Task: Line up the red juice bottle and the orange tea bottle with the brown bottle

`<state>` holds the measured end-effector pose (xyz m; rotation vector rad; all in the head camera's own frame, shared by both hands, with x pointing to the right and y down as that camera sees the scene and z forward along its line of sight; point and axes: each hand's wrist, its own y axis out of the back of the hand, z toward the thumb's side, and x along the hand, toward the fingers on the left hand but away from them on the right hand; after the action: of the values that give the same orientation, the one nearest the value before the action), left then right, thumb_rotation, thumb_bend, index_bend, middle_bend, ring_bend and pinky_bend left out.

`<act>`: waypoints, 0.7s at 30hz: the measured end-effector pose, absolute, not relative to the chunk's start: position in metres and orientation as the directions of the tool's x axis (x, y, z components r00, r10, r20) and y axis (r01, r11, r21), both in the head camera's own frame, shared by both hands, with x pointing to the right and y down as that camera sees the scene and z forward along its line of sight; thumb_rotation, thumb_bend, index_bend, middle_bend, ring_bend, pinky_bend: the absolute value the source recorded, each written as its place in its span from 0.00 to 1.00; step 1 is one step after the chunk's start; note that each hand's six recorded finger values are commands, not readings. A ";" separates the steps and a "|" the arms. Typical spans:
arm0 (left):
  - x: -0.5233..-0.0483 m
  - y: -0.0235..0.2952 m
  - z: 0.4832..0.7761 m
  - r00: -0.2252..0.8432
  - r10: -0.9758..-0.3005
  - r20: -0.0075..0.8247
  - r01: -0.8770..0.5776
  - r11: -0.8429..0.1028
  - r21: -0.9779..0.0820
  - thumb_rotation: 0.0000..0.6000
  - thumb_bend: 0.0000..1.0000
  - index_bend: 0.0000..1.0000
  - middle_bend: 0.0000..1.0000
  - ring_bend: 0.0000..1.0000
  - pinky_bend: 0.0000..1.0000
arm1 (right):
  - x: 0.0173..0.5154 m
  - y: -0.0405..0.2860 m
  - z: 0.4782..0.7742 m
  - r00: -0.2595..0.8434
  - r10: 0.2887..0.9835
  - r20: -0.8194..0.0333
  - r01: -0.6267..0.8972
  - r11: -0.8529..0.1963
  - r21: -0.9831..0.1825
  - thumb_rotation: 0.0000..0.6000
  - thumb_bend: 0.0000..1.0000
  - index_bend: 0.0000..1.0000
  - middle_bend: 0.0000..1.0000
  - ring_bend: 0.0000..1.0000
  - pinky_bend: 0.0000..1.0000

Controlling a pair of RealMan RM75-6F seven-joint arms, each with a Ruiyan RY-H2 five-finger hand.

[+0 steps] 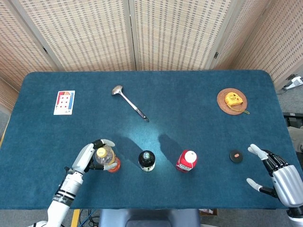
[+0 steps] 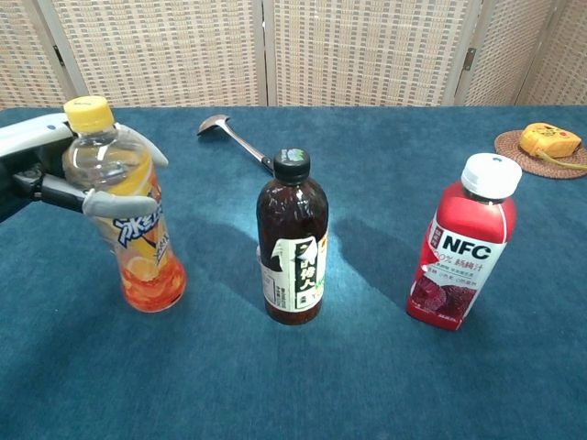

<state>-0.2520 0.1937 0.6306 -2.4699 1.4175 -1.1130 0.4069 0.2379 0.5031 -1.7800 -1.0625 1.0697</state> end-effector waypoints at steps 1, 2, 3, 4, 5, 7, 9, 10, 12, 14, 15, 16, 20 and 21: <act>-0.252 0.194 0.631 0.306 -0.778 0.549 -0.717 -0.568 -0.405 1.00 0.07 0.67 0.54 0.24 0.21 | 0.407 0.238 0.503 0.294 0.919 -0.263 0.256 -0.340 -0.905 1.00 0.00 0.12 0.26 0.22 0.40; -0.252 0.194 0.631 0.306 -0.777 0.549 -0.716 -0.568 -0.405 1.00 0.07 0.67 0.54 0.24 0.21 | 0.407 0.238 0.504 0.294 0.919 -0.264 0.255 -0.341 -0.905 1.00 0.00 0.12 0.26 0.22 0.40; -0.253 0.195 0.631 0.306 -0.776 0.551 -0.715 -0.570 -0.405 1.00 0.07 0.67 0.54 0.24 0.21 | 0.407 0.238 0.504 0.294 0.919 -0.264 0.255 -0.342 -0.904 1.00 0.00 0.12 0.26 0.22 0.40; -0.253 0.195 0.631 0.306 -0.775 0.553 -0.714 -0.571 -0.405 1.00 0.07 0.67 0.54 0.24 0.21 | 0.407 0.238 0.504 0.294 0.918 -0.266 0.254 -0.343 -0.904 1.00 0.00 0.12 0.26 0.22 0.40; -0.253 0.195 0.631 0.305 -0.774 0.555 -0.714 -0.572 -0.405 1.00 0.07 0.67 0.54 0.24 0.21 | 0.407 0.238 0.505 0.294 0.918 -0.266 0.254 -0.344 -0.904 1.00 0.00 0.12 0.26 0.22 0.40; -0.254 0.196 0.632 0.306 -0.770 0.560 -0.710 -0.577 -0.404 1.00 0.07 0.66 0.54 0.24 0.21 | 0.406 0.238 0.505 0.295 0.918 -0.266 0.254 -0.344 -0.904 1.00 0.00 0.12 0.26 0.22 0.40; -0.254 0.197 0.633 0.308 -0.764 0.567 -0.706 -0.583 -0.402 1.00 0.07 0.63 0.54 0.24 0.21 | 0.406 0.238 0.505 0.295 0.918 -0.266 0.254 -0.344 -0.904 1.00 0.00 0.12 0.26 0.22 0.40; -0.254 0.198 0.634 0.309 -0.761 0.570 -0.704 -0.586 -0.401 1.00 0.07 0.62 0.54 0.24 0.21 | 0.406 0.238 0.505 0.294 0.918 -0.266 0.254 -0.343 -0.904 1.00 0.00 0.12 0.26 0.22 0.40; -0.254 0.199 0.635 0.312 -0.756 0.576 -0.697 -0.594 -0.402 1.00 0.07 0.58 0.52 0.24 0.21 | 0.407 0.238 0.505 0.293 0.919 -0.265 0.255 -0.342 -0.904 1.00 0.00 0.12 0.26 0.22 0.40; -0.254 0.200 0.636 0.314 -0.753 0.579 -0.692 -0.599 -0.403 1.00 0.07 0.53 0.48 0.23 0.21 | 0.407 0.238 0.505 0.293 0.919 -0.264 0.255 -0.342 -0.905 1.00 0.00 0.12 0.26 0.22 0.40; -0.254 0.201 0.636 0.315 -0.752 0.579 -0.690 -0.600 -0.404 1.00 0.07 0.50 0.46 0.23 0.21 | 0.407 0.238 0.504 0.293 0.919 -0.264 0.255 -0.341 -0.905 1.00 0.00 0.12 0.26 0.22 0.40; -0.254 0.201 0.636 0.315 -0.752 0.579 -0.690 -0.601 -0.404 1.00 0.07 0.47 0.43 0.22 0.21 | 0.407 0.238 0.504 0.294 0.919 -0.264 0.256 -0.341 -0.905 1.00 0.00 0.12 0.26 0.22 0.40; -0.254 0.201 0.636 0.318 -0.752 0.577 -0.688 -0.602 -0.405 1.00 0.07 0.40 0.34 0.19 0.21 | 0.407 0.238 0.503 0.294 0.920 -0.261 0.257 -0.339 -0.905 1.00 0.00 0.12 0.26 0.22 0.40; -0.254 0.201 0.636 0.319 -0.752 0.576 -0.688 -0.602 -0.405 1.00 0.07 0.37 0.31 0.18 0.21 | 0.407 0.238 0.503 0.294 0.920 -0.260 0.257 -0.338 -0.905 1.00 0.00 0.12 0.26 0.22 0.40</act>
<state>-0.2536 0.2015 0.6362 -2.4809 1.3578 -1.1585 0.4070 0.2375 0.5031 -1.7796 -1.0647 1.0679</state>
